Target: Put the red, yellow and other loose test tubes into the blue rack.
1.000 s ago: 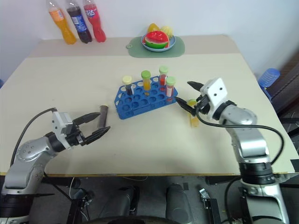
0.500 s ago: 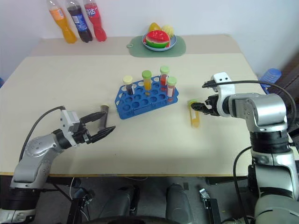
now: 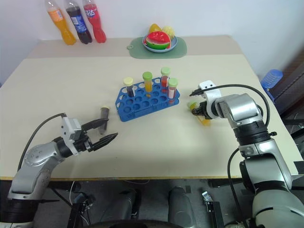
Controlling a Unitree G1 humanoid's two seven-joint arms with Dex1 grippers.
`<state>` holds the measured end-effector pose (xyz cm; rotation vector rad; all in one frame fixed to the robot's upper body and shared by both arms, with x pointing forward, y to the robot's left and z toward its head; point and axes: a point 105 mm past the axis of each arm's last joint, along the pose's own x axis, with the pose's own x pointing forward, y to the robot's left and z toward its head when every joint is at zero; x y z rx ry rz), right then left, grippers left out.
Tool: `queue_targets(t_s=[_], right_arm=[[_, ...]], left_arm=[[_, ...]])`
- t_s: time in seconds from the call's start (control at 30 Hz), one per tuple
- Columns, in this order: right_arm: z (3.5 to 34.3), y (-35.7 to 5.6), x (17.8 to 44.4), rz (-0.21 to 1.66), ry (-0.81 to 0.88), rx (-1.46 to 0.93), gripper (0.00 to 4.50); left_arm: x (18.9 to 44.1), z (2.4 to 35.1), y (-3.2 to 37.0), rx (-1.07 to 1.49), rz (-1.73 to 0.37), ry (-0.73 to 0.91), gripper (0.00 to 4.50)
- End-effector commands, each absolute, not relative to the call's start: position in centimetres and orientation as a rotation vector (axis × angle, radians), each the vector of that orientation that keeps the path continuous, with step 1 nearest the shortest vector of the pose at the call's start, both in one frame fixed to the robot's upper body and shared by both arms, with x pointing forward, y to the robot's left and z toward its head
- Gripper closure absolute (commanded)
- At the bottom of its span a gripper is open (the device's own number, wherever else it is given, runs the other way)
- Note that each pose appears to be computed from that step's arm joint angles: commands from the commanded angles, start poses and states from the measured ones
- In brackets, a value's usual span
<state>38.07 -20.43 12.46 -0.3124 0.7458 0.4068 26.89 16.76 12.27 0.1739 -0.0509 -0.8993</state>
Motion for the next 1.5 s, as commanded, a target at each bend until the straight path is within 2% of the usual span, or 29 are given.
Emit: queue_targets(t_s=[0.03, 0.17, 0.27, 0.4, 0.5, 0.7, 0.87, 1.2, 1.5], right_arm=[[12.3, -20.8, 37.9, 0.468, 0.658, -0.493, 3.7], [14.4, -19.7, 36.1, 0.677, 0.462, -0.499, 3.7], [15.8, -18.0, 33.4, 0.873, 0.306, -0.497, 3.7], [18.6, -13.8, 30.7, 1.088, 0.026, -0.298, 3.7], [20.0, -10.8, 32.2, 1.012, -0.213, -0.239, 3.7], [21.4, -6.6, 35.3, 0.829, -0.479, -0.099, 3.7], [20.7, -5.6, 37.6, 0.728, -0.523, -0.064, 3.7], [18.9, -5.1, 39.8, 0.64, -0.531, -0.059, 3.7], [17.0, -3.9, 39.3, 0.671, -0.515, -0.032, 3.7]], left_arm=[[26.6, 13.5, 17.0, 0.188, -0.885, -0.095, 0.94], [26.5, 13.5, 17.1, 0.186, -0.879, -0.095, 0.94], [26.7, 13.5, 17.2, 0.184, -0.878, -0.093, 0.94], [27.2, 13.6, 17.3, 0.184, -0.885, -0.092, 0.94], [27.9, 13.7, 17.4, 0.19, -0.881, -0.102, 0.94], [28.0, 13.8, 17.5, 0.162, -0.888, -0.106, 0.94], [27.5, 14.2, 17.5, 0.131, -0.911, -0.122, 0.94], [27.2, 14.8, 17.9, 0.136, -0.899, -0.132, 0.94], [27.0, 15.2, 18.5, 0.15, -0.88, -0.129, 0.94]])
